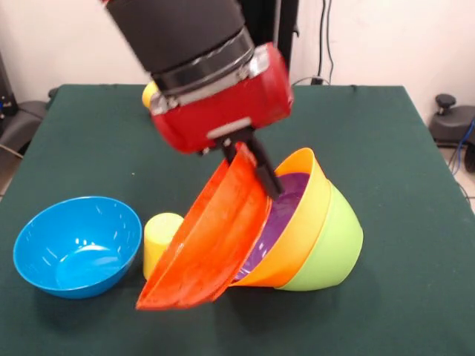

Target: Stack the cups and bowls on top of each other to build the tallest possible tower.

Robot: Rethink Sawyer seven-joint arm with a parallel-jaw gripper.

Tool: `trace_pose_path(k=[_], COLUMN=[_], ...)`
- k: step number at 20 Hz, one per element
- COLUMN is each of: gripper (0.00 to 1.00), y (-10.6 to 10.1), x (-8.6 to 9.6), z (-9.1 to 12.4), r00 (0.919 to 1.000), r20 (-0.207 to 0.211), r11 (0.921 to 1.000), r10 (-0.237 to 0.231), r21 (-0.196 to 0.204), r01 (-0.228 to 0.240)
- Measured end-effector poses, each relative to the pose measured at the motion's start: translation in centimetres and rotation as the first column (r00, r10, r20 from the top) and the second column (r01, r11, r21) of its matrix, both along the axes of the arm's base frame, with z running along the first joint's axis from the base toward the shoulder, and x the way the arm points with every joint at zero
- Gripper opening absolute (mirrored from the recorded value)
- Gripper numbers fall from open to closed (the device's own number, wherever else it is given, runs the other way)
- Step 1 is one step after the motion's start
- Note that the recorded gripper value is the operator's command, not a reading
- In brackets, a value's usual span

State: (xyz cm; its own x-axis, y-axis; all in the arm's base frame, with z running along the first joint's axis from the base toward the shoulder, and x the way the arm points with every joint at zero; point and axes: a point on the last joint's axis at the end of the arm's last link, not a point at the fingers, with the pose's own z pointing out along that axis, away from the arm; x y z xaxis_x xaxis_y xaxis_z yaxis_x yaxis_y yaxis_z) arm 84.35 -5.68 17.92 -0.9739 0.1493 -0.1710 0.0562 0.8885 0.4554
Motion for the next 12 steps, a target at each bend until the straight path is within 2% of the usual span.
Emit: trace_pose_path(k=[3, 4, 9, 12], gripper=[0.0, 0.0, 0.0, 0.0], y=[0.5, 0.7, 0.7, 0.6], x=[-0.4, -0.5, -0.4, -0.3], z=[1.4, 2.5, 5.6, 6.7], r00=[0.9998, 0.9996, 0.9985, 0.9978], r20=[0.007, 0.014, 0.046, 0.059], r11=[0.9997, 0.9993, 0.9976, 0.9965], r10=[0.018, 0.025, 0.031, 0.032], r21=[-0.018, -0.029, -0.063, -0.079], r01=[-0.018, -0.025, -0.028, -0.027])
